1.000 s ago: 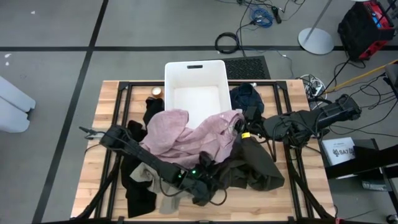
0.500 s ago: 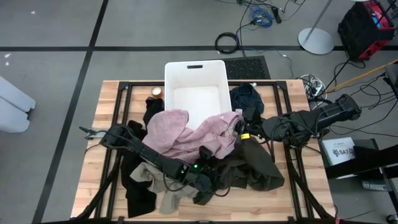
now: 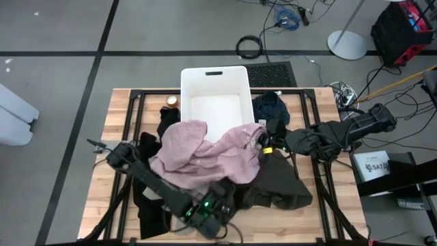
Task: Fold laundry
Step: Put the pink polo into the white laundry bin
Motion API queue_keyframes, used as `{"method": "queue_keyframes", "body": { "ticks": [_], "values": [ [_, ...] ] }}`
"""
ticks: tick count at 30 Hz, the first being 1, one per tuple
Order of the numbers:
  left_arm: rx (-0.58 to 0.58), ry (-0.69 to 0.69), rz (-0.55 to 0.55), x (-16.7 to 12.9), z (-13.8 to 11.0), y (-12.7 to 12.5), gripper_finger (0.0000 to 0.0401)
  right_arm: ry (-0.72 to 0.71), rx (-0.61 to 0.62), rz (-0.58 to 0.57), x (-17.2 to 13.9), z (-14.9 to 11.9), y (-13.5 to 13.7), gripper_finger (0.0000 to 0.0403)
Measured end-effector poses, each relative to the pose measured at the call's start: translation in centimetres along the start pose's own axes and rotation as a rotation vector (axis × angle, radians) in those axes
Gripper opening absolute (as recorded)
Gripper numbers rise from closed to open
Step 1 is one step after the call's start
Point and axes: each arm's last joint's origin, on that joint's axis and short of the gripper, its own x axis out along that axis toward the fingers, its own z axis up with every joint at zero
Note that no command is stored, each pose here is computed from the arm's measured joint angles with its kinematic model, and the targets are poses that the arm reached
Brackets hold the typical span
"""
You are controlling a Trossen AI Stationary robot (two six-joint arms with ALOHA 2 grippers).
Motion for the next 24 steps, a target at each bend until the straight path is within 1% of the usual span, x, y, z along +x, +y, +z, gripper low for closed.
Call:
{"method": "queue_keyframes", "body": {
  "ticks": [2,5,8,11,12,13,15,17,18,19,21,24],
  "values": [
    [-0.011,0.021,0.027,-0.8,0.4,1.1,0.0015,0.004,-0.002,0.015,-0.1,0.0,0.1,0.0000],
    [-0.109,-0.005,0.023,-1.7,0.2,2.5,0.0015,0.024,0.006,0.057,-0.1,-0.1,0.3,0.0000],
    [-0.202,-0.087,-0.025,-2.8,-0.1,3.9,0.0015,0.050,0.033,0.103,-0.2,-0.3,0.5,0.0000],
    [-0.283,-0.199,-0.129,-3.9,-1.1,5.5,0.0009,0.088,0.053,0.152,-0.4,-0.6,0.8,0.0000],
    [-0.330,-0.242,-0.199,-4.2,-1.8,6.2,0.0007,0.110,0.060,0.170,-0.5,-0.8,0.9,0.0000],
    [-0.385,-0.281,-0.302,-4.4,-2.7,7.0,0.0006,0.133,0.069,0.184,-0.6,-1.0,0.9,0.0000],
    [-0.555,-0.317,-0.584,-4.3,-4.9,8.9,0.0005,0.181,0.082,0.198,-0.8,-1.4,1.0,0.0000],
    [-0.676,-0.263,-0.855,-3.7,-7.5,10.6,0.0006,0.229,0.090,0.202,-1.0,-1.9,1.0,0.0000],
    [-0.716,-0.219,-0.956,-3.4,-8.7,11.3,0.0006,0.246,0.092,0.197,-1.1,-2.1,1.0,0.0000],
    [-0.740,-0.176,-1.027,-3.3,-9.7,11.9,0.0006,0.262,0.091,0.192,-1.1,-2.3,1.0,0.0000],
    [-0.745,-0.114,-1.107,-3.2,-11.2,12.6,0.0006,0.287,0.093,0.192,-1.3,-2.5,1.0,0.0000],
    [-0.714,-0.068,-1.130,-3.4,-13.0,13.5,0.0006,0.318,0.099,0.217,-1.3,-2.7,1.1,0.0000]
  ]
}}
